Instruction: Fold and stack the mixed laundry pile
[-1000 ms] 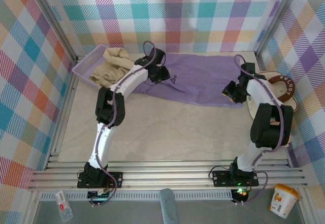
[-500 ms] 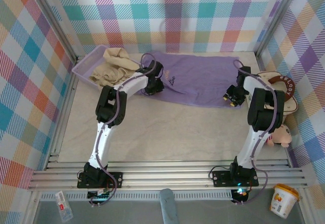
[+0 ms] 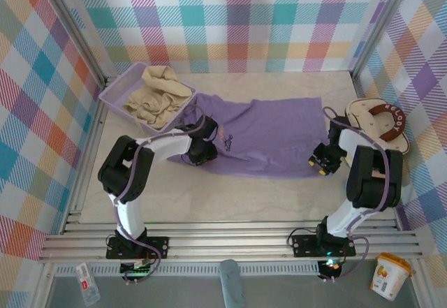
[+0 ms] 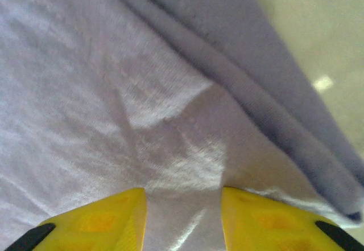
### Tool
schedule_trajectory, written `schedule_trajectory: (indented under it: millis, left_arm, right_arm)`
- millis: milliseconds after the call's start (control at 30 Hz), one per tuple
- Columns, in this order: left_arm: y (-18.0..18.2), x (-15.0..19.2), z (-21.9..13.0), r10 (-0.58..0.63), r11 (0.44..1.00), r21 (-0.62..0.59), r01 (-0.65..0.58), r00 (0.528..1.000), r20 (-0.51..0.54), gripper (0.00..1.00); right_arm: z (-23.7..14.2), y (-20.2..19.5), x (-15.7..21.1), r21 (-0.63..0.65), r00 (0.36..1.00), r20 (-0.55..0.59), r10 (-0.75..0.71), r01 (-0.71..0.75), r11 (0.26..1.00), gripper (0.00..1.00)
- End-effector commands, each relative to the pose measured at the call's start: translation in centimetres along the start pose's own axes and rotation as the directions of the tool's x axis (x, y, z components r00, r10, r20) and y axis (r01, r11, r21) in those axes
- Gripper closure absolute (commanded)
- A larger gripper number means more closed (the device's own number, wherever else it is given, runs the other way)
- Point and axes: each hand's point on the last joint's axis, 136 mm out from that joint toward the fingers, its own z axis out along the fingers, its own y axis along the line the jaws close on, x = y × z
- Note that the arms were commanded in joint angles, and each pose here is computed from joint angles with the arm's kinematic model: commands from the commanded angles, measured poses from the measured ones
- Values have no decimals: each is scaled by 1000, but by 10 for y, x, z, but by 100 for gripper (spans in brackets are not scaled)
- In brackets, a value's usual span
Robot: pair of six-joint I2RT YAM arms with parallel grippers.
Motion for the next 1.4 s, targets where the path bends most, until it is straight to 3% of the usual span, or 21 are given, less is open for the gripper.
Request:
schedule_trajectory:
  millis: [0,100,167,267,400,967,1067,1233,1367]
  left_arm:
    - [19,20,-27,-27,997,-75,24,999,-34,54]
    - [0,-6,-65,25,999,-37,-22,997,69,27]
    - [-13,-24,-81,69,997,-28,-66,989,128,22]
    - [-25,-46,-81,94,995,-40,-89,982,163,21]
    - [-23,-56,-59,43,998,-50,-35,986,159,20]
    - [29,-39,-4,-81,986,-140,94,992,97,15]
    - [36,-37,2,-88,982,-158,101,992,89,15]
    - [47,-33,13,-104,975,-190,117,991,79,15]
    - [55,-31,18,-118,968,-213,131,990,72,14]
  right_arm:
    - [-22,-5,6,2,998,29,-52,52,999,57]
    - [-53,13,-9,-50,988,100,-120,126,991,53]
    - [-67,24,-21,-70,977,142,-156,167,983,51]
    - [-75,34,-39,-60,966,170,-192,205,977,51]
    - [-60,42,-52,-59,965,156,-210,221,973,51]
    - [12,29,-58,12,975,54,-214,213,977,58]
    - [15,24,-54,22,975,47,-215,214,977,66]
    - [4,3,-49,108,980,59,-191,184,977,90]
    - [-11,-13,-49,147,980,97,-176,160,976,92]
